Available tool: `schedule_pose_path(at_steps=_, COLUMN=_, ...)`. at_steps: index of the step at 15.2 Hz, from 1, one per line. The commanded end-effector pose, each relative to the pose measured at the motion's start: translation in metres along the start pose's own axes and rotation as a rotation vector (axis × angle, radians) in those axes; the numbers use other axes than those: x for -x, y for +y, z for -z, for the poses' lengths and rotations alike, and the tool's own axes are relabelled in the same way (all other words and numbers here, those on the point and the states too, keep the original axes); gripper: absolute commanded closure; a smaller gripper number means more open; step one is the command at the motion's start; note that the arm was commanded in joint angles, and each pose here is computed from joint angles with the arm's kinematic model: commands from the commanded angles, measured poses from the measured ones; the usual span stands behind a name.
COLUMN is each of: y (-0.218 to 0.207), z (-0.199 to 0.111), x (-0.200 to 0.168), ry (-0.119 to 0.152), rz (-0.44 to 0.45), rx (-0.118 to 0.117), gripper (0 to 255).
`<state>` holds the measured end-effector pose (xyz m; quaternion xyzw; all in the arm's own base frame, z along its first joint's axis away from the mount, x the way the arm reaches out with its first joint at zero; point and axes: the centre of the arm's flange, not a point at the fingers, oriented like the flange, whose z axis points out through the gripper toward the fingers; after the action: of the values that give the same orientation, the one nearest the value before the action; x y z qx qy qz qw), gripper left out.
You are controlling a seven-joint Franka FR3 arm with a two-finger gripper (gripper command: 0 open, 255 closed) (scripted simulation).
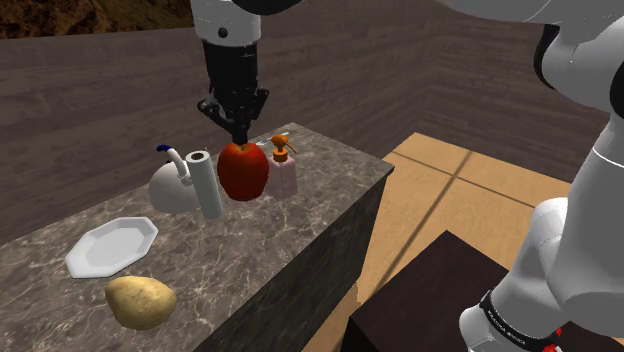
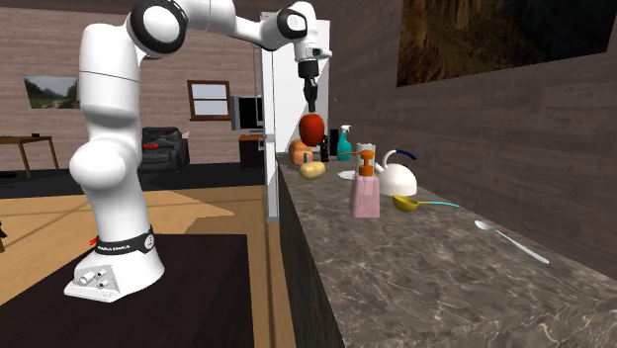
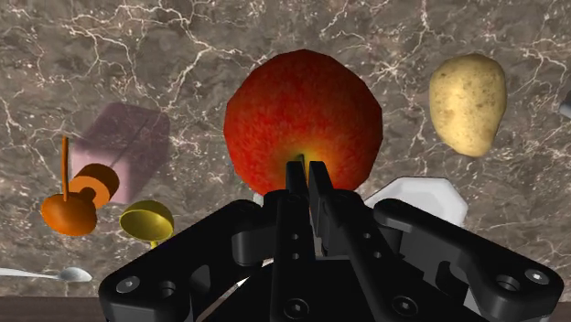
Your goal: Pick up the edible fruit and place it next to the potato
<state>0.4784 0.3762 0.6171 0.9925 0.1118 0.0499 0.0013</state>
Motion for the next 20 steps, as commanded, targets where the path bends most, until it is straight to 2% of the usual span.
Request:
schedule_pose_path(at_steps=1, y=-0.024, z=0.001, x=0.004, ry=0.0, rz=-0.002, rx=0.0, gripper=255)
schedule_pose_path(at_steps=10, y=-0.149, z=0.004, x=0.015, ry=0.0, rz=-0.002, rx=0.0, gripper=255)
schedule_pose_path(at_steps=20, y=-0.15, z=-0.048, x=0.02, ry=0.0, rz=-0.002, rx=0.0, gripper=255)
